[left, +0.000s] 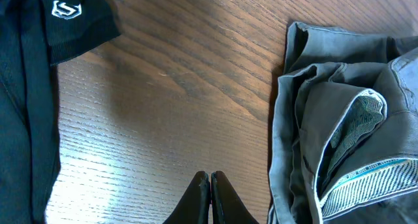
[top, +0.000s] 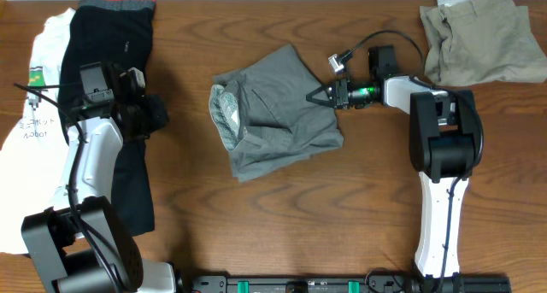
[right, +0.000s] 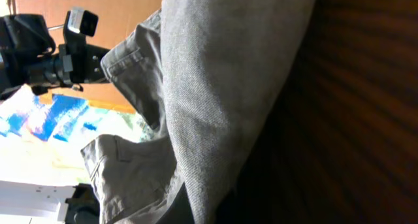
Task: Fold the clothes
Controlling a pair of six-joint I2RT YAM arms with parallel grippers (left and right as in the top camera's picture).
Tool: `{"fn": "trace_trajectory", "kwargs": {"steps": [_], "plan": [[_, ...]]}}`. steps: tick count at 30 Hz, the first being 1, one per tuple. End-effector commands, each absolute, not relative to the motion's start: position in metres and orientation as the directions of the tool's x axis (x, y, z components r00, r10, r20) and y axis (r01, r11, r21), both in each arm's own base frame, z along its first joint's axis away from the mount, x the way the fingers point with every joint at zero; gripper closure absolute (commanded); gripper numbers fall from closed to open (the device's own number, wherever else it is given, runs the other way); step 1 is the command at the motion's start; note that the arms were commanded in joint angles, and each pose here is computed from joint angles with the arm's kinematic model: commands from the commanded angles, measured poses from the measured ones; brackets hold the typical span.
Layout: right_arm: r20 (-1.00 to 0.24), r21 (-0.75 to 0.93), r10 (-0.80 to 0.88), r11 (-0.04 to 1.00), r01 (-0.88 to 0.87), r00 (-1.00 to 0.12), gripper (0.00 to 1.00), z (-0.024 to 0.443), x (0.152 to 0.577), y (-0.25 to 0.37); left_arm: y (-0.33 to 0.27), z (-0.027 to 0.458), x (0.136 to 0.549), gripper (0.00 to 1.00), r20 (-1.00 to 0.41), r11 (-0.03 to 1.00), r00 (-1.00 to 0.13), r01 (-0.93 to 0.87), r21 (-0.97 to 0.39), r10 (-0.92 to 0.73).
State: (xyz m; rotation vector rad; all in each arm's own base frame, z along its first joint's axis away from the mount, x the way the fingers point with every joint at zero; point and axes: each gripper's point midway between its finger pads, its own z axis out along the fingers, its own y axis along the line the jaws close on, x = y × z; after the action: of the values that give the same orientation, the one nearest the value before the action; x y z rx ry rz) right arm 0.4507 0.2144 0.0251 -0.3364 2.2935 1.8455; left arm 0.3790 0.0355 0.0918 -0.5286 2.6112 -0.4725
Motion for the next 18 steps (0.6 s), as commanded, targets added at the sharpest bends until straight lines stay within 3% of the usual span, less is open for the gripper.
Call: {"fn": "trace_trajectory", "kwargs": {"steps": [1, 5, 13, 18], "plan": [[-0.273, 0.916, -0.035, 0.296, -0.271, -0.961, 0.99, 0.001, 0.468, 0.201, 0.035, 0.085, 0.376, 0.94, -0.325, 0.866, -0.837, -0.299, -0.401, -0.44], [-0.353, 0.876, -0.026, 0.343, -0.34, -0.935, 0.99, 0.032, 0.49, 0.2, 0.035, 0.085, 0.376, 0.94, -0.325, 0.866, -0.837, -0.3, -0.401, -0.44], [-0.501, 0.62, 0.043, 0.715, -0.324, -0.865, 0.99, 0.088, 0.544, 0.16, 0.035, 0.085, 0.376, 0.94, -0.324, 0.866, -0.837, -0.3, -0.401, -0.44], [-0.602, 0.492, 0.079, 0.821, -0.29, -0.795, 0.99, 0.126, 0.567, 0.131, 0.035, 0.085, 0.376, 0.94, -0.324, 0.866, -0.837, -0.3, -0.401, -0.44]]}}
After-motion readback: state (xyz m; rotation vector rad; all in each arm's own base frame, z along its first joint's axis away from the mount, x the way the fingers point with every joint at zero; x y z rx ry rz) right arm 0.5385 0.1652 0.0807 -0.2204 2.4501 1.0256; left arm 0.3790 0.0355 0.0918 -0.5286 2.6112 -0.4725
